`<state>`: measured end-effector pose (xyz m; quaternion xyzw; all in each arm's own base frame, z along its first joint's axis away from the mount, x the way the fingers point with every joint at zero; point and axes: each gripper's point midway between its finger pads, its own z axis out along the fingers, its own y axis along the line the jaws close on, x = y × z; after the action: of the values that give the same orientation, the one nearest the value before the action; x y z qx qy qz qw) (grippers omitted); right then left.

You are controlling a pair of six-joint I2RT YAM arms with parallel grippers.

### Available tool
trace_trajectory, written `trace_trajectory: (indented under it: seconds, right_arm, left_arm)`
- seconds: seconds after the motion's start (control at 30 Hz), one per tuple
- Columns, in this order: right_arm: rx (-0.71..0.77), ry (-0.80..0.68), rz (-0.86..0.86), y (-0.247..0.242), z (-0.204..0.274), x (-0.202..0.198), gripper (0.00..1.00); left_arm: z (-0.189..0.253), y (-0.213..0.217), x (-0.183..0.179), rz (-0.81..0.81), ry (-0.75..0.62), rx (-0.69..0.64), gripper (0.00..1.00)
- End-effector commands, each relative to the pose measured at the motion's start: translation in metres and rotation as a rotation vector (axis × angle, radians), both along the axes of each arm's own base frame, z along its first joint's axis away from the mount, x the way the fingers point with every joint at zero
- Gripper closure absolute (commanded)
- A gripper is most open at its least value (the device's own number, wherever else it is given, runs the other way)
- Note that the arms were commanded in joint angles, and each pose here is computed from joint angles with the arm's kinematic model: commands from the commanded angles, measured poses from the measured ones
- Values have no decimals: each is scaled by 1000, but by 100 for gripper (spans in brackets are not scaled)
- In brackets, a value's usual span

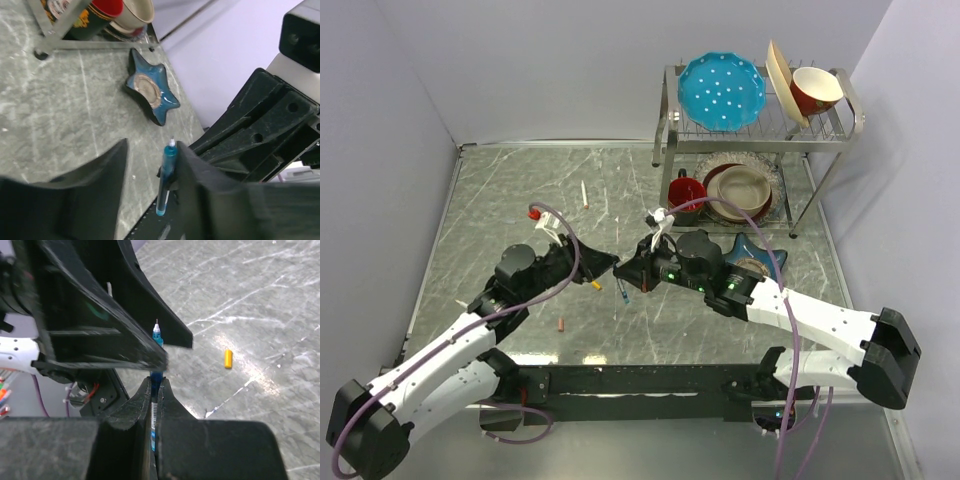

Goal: Insert the pens into the pen caps

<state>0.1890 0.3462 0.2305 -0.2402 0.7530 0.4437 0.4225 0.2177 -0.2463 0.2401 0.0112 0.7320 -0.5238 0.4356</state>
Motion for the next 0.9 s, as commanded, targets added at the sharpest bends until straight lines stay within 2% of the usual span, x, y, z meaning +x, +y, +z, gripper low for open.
trace_trajectory:
  seconds: [0.0,0.03,0.07,0.13,0.17,0.27,0.43,0.63,0.7,0.73,0.8,0.83,0.87]
  right_arm:
    - [89,-31,13,3,25,-5,100]
    - [85,-23,14,3,23,-5,100]
    - [82,-19,18,4,23,-6,100]
    - [72,-9,25,4,21,-8,87]
    - [66,-4,27,3,19,-9,73]
    - [55,6,51,-2,13,-17,58]
    - [43,24,89,-12,-1,-31,54]
    - [55,37,173,-11,-12,-48,55]
    - [49,43,182,-11,-16,-49,60]
    - [48,46,180,-11,-18,-49,64]
    - [49,50,174,-12,-22,-49,88]
    - [67,41,170,-13,-17,-49,96]
    - [76,38,165,-14,-16,-49,100]
  left_arm:
    - [17,-15,-7,-74,-45,-51,61]
    - [16,-17,-9,-86,-39,-53,75]
    - [18,-18,-10,-98,-40,-58,83]
    - [19,-22,-14,-127,-37,-58,99]
    - [22,-22,-14,-131,-39,-60,99]
    - [31,-20,-17,-136,-61,-56,99]
    - [43,-17,-21,-143,-87,-46,99]
    - [47,-21,-26,-179,-90,-63,99]
    - [45,-24,-25,-190,-81,-61,99]
    - [43,-24,-26,-193,-77,-61,99]
    - [41,-25,-25,-193,-67,-55,99]
    - [40,-25,-24,-188,-61,-51,97]
    - [42,-24,-22,-181,-62,-48,89]
